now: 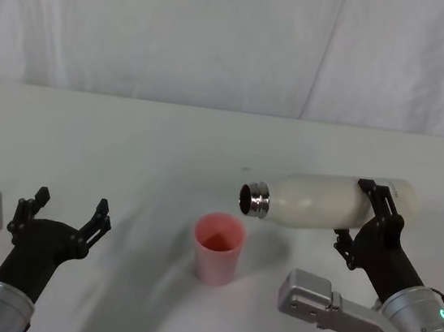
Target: Grasp the thermos with one hand and pour water into the cup lid.
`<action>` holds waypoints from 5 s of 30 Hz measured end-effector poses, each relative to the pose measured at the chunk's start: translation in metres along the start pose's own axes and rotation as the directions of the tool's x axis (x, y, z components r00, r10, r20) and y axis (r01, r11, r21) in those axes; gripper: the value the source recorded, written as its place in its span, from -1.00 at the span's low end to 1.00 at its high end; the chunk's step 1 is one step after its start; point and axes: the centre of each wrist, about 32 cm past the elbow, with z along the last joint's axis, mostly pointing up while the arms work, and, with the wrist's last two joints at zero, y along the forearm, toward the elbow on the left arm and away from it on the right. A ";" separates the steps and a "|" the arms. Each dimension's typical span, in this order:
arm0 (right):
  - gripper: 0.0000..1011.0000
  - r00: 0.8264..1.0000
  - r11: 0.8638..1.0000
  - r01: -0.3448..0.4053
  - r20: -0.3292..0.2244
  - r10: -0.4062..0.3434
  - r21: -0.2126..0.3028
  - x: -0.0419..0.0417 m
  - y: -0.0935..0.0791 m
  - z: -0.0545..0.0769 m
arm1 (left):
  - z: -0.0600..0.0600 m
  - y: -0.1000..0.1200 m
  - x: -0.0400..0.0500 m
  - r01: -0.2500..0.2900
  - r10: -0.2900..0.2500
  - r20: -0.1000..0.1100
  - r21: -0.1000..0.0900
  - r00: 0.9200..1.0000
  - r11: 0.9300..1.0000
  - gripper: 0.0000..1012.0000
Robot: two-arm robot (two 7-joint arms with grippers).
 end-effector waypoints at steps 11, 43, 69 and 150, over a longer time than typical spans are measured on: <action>0.88 0.999 1.000 0.003 0.034 -0.003 0.010 0.0005 0.004 0.000 | 0.000 0.000 0.0000 0.000 0.000 0.000 0.000 1.000 1.000 0.98; 0.88 0.995 1.000 0.005 0.096 -0.007 0.019 -0.0006 0.008 0.003 | 0.000 0.000 0.0000 0.000 0.000 0.000 0.000 1.000 1.000 0.98; 0.88 0.995 1.000 -0.005 0.095 0.003 0.018 -0.0016 0.009 0.003 | 0.000 0.000 0.0000 0.000 0.000 0.000 0.000 1.000 1.000 0.98; 0.88 0.993 1.000 -0.004 0.120 0.001 0.022 0.0009 0.009 0.004 | 0.000 0.000 0.0000 0.000 0.000 0.000 0.000 1.000 1.000 0.98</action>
